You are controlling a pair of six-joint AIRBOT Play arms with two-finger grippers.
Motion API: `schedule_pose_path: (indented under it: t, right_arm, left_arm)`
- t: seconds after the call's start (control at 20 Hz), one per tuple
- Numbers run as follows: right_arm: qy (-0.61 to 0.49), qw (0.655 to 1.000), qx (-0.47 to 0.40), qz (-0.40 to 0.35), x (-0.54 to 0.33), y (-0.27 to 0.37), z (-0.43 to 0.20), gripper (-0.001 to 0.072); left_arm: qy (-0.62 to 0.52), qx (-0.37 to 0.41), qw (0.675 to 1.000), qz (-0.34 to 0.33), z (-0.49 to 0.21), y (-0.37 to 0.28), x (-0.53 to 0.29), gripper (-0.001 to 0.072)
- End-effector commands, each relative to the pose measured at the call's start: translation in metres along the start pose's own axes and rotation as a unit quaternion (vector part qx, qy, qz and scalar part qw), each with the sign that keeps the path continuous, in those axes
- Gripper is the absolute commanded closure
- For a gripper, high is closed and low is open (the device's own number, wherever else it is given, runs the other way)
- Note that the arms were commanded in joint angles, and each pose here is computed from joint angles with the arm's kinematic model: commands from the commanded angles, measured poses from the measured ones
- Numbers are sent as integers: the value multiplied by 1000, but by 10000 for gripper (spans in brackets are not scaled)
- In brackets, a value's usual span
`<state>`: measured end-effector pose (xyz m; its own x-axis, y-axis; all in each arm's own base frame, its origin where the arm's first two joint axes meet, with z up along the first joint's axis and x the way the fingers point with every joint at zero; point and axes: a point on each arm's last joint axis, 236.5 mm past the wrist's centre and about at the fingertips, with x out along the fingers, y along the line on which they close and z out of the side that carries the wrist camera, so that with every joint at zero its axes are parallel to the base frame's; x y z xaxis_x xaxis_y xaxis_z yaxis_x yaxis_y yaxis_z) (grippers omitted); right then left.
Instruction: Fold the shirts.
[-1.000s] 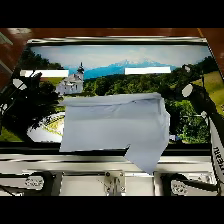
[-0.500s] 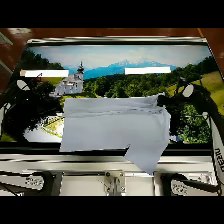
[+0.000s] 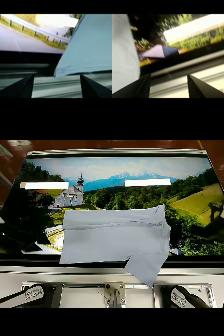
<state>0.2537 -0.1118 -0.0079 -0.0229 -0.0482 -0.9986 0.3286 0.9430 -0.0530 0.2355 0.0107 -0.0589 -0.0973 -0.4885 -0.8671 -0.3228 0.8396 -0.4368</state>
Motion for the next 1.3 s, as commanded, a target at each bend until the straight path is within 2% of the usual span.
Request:
schedule_pose_path:
  t: [0.0, 0.2, 0.5, 0.7, 0.75, 0.8, 0.9, 1.0, 1.05, 1.1, 1.25]
  right_arm:
    - [35, 993, 45, 103, 21, 20, -40, 134]
    - [22, 986, 45, 162, 24, 49, -35, 134]
    - [20, 986, 46, 157, 25, 47, -34, 134]
    - [23, 986, 56, 157, 24, 47, -34, 134]
    - [25, 985, 59, 158, 24, 47, -35, 134]
    - [30, 985, 59, 159, 24, 48, -37, 134]
    - [57, 985, 53, 153, 28, 46, -52, 134]
    - [95, 983, 38, 150, 39, 46, -75, 133]
    - [113, 980, 28, 163, 44, 53, -87, 102]
    - [131, 974, 10, 184, 49, 62, -100, 37]
    - [158, 964, 13, 212, 66, 78, -123, 37]
  left_arm:
    - [14, -10, 999, -46, -45, 5, 45, 0]
    - [-7, -37, 998, -55, -44, 9, 69, 0]
    - [-25, -70, 992, -106, -34, -10, 83, 0]
    - [5, -48, 994, -97, -42, -19, 102, 2]
    - [6, -46, 994, -94, -41, -21, 106, 24]
    - [3, -51, 995, -90, -38, -22, 109, 203]
    - [2, -45, 995, -88, -38, -23, 109, 657]
    - [3, -42, 995, -90, -39, -23, 108, 667]
    - [3, -35, 995, -91, -40, -24, 108, 667]
    - [6, -26, 995, -94, -42, -25, 106, 667]
    - [8, -1, 995, -101, -48, -32, 99, 667]
